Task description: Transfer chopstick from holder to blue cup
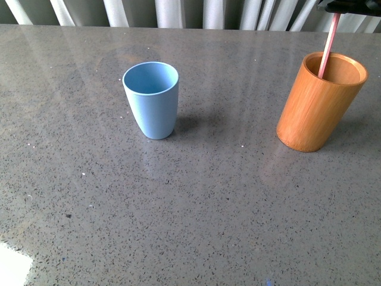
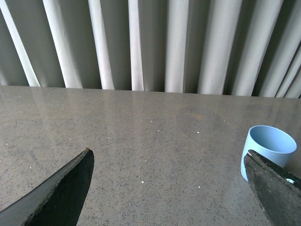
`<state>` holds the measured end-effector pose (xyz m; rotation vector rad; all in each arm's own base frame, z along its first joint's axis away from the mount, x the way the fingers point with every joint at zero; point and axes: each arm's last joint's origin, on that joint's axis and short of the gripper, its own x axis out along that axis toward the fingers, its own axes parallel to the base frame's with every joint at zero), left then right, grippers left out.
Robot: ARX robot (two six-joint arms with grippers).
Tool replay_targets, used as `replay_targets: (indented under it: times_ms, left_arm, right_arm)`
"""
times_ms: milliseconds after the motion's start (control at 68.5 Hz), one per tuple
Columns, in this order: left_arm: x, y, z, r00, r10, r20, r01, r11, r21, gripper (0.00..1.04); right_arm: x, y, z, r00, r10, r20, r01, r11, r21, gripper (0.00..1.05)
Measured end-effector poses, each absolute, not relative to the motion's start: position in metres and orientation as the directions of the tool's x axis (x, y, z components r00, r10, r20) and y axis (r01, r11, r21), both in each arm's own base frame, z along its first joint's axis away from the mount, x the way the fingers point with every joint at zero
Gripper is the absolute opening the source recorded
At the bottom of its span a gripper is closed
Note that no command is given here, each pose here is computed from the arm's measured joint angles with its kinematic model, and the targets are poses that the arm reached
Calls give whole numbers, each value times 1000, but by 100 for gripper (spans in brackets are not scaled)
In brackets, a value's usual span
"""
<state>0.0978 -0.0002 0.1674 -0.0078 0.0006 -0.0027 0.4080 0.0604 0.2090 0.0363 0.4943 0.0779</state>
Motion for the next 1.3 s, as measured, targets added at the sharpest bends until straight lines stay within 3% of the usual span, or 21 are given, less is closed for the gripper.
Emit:
replay_targets:
  times_ms: [146, 657, 1299]
  left_arm:
    - [98, 0, 167, 1000, -3, -1, 3, 1000, -8, 96]
    - [98, 0, 167, 1000, -3, -1, 3, 1000, -8, 96]
    - [98, 0, 167, 1000, -3, -1, 3, 1000, -8, 96]
  right_arm:
    - [408, 60, 209, 877, 84, -473, -64, 996, 58, 1]
    - [393, 57, 227, 892, 102, -441, -76, 994, 75, 2]
    - [372, 38, 347, 975, 108, -193, -57, 967, 250, 2]
